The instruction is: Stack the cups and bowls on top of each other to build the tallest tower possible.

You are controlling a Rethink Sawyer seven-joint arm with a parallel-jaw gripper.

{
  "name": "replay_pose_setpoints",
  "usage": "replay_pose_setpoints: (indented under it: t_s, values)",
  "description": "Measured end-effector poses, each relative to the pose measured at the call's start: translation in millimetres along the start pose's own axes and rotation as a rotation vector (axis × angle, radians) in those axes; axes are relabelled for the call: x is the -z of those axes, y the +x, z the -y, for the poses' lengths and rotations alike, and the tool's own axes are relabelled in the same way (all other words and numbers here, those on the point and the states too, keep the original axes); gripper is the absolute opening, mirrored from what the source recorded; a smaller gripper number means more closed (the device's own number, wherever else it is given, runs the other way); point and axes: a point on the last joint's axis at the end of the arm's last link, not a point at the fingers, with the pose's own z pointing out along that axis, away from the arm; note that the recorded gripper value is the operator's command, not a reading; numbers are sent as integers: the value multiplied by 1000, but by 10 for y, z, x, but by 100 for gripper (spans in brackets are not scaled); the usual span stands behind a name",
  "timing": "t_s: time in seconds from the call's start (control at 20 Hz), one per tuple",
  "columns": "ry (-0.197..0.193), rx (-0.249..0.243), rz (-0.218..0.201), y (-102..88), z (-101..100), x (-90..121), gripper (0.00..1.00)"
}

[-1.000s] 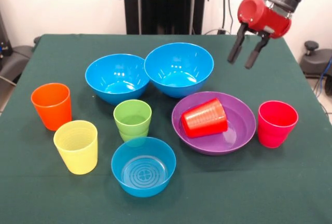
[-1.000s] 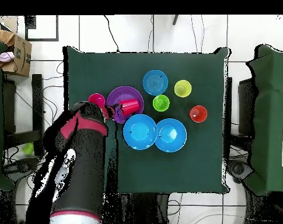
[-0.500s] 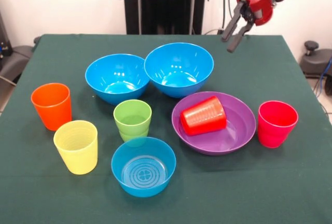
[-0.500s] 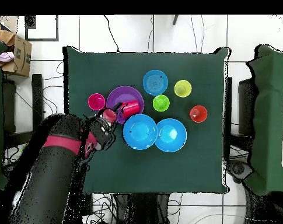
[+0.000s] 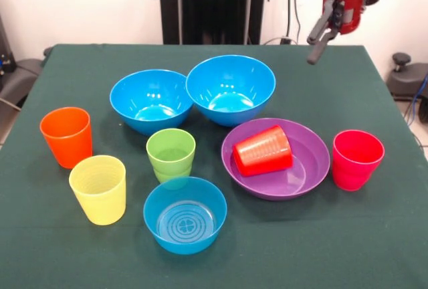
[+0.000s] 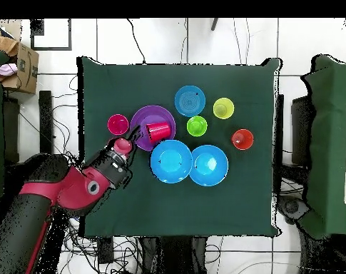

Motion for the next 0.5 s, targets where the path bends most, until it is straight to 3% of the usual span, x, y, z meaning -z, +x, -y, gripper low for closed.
replay_pose_setpoints:
  t_s: [0.3, 0.5]
  values:
    - [-13, -49, -19, 2, -270, -100, 100]
    - [-29, -51, -49, 63, -448, -215, 100]
